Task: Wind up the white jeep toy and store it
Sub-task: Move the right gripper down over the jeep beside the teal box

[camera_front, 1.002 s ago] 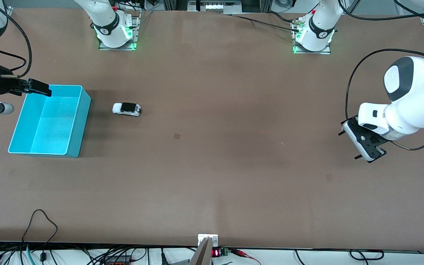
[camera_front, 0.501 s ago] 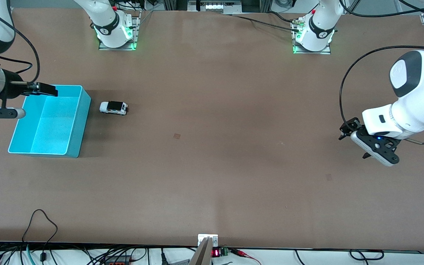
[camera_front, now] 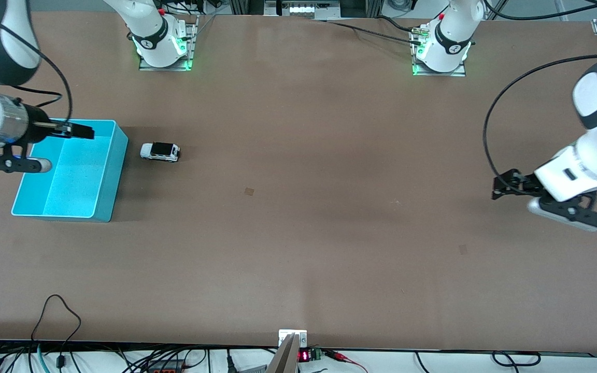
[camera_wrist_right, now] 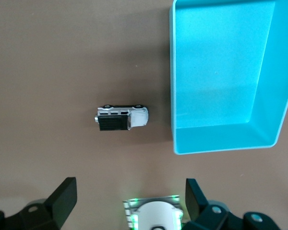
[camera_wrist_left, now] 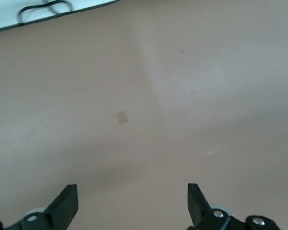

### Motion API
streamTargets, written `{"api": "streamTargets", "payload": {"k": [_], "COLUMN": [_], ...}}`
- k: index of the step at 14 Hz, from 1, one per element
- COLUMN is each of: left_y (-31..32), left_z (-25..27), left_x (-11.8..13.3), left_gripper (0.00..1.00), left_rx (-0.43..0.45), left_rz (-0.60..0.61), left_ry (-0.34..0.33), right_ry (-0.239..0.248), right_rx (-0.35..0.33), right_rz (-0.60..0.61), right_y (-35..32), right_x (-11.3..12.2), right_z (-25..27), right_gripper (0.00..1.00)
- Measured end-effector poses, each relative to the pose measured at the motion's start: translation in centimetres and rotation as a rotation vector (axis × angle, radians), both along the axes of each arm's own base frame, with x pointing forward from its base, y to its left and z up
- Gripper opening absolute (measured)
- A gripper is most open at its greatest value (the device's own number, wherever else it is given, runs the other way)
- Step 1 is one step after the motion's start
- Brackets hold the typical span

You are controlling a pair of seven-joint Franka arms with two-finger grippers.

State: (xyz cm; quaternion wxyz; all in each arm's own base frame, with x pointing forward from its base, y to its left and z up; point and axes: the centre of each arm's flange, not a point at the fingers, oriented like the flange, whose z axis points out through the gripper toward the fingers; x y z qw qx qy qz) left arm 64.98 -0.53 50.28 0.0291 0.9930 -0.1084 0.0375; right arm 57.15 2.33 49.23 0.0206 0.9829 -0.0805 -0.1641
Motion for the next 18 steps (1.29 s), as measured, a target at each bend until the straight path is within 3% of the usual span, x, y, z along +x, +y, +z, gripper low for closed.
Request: {"api": "streamTargets", "payload": {"k": [2, 4, 6, 8, 13, 18], "left_y": [1.3, 1.9, 1.5, 0.9, 2.7, 2.1], "left_z": [1.7, 3.4, 5.0, 6.8, 10.5, 10.3], "left_x": [-0.2, -0.5, -0.8, -1.1, -3.2, -3.8], "left_gripper": [1.00, 1.00, 1.00, 1.00, 1.00, 1.00], "left_rx": [0.017, 0.031, 0.038, 0.045, 0.049, 0.028], "left_rz": [0.063, 0.108, 0.176, 0.228, 0.283, 0.276], "left_ry": [0.010, 0.022, 0.036, 0.042, 0.035, 0.055], "right_ry": [-0.016, -0.061, -0.122, -0.153, -0.176, -0.186], "right_rx": [-0.029, -0.044, -0.049, -0.061, -0.141, -0.213], "right_rz": [-0.056, -0.109, -0.153, -0.221, -0.555, -0.873], "right_y": [1.9, 2.3, 1.9, 1.5, 1.3, 1.2], "right_x": [-0.3, -1.2, -3.2, -5.5, -7.8, -9.2], "right_z": [-1.2, -2.9, -5.3, -7.5, -10.8, -14.9], "right_gripper": [1.00, 1.00, 1.00, 1.00, 1.00, 1.00]}}
